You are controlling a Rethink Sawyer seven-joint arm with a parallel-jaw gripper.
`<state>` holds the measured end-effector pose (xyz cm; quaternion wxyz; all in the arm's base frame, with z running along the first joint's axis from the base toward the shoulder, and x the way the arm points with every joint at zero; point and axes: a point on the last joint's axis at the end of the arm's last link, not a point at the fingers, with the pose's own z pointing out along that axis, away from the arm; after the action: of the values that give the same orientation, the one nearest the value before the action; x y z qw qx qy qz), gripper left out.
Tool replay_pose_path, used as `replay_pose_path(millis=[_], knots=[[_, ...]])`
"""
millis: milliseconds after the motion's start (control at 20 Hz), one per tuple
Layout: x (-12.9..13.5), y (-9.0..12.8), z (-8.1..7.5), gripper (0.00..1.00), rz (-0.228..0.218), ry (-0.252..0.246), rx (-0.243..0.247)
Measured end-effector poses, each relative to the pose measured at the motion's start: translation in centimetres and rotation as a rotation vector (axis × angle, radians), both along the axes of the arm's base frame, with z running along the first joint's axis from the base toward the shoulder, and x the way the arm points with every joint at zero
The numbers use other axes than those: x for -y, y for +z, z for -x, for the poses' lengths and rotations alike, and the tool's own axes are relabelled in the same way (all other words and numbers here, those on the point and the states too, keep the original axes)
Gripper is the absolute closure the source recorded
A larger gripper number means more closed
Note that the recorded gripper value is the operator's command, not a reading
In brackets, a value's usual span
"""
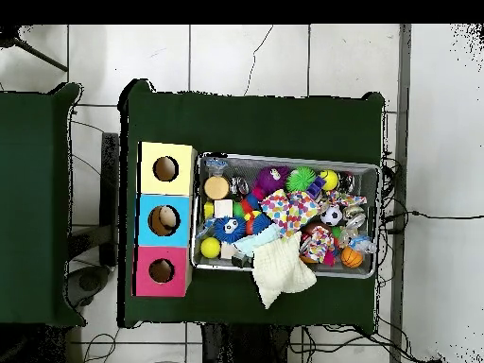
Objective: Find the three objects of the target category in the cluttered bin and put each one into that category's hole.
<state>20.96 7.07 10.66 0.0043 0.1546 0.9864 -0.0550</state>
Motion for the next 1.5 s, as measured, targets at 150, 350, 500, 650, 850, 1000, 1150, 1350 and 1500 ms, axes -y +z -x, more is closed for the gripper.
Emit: replay_pose_path(millis=[150, 350, 500, 650, 850, 1000, 1150, 1350, 1500], knots=[[0.2, 0.0, 0.3, 0.00, 0.002, -0.031, -0.002], [0.8, -0.3, 0.5, 0.00, -0.014, -0.068, 0.033], [2.0, -0.7, -0.5, 0.00, -0.056, -0.115, 0.116], [3.7, -1.2, -1.7, 0.00, -0.099, -0.163, 0.206], [6.4, -2.1, -2.2, 0.00, -0.131, -0.244, 0.299], [9.0, -3.2, -1.5, 0.00, -0.144, -0.316, 0.347], [11.6, -4.3, -0.8, 0.00, -0.147, -0.368, 0.391], [15.1, -5.0, -0.3, 0.00, -0.123, -0.399, 0.473], [17.8, -4.7, 0.0, 0.00, -0.087, -0.393, 0.557]])
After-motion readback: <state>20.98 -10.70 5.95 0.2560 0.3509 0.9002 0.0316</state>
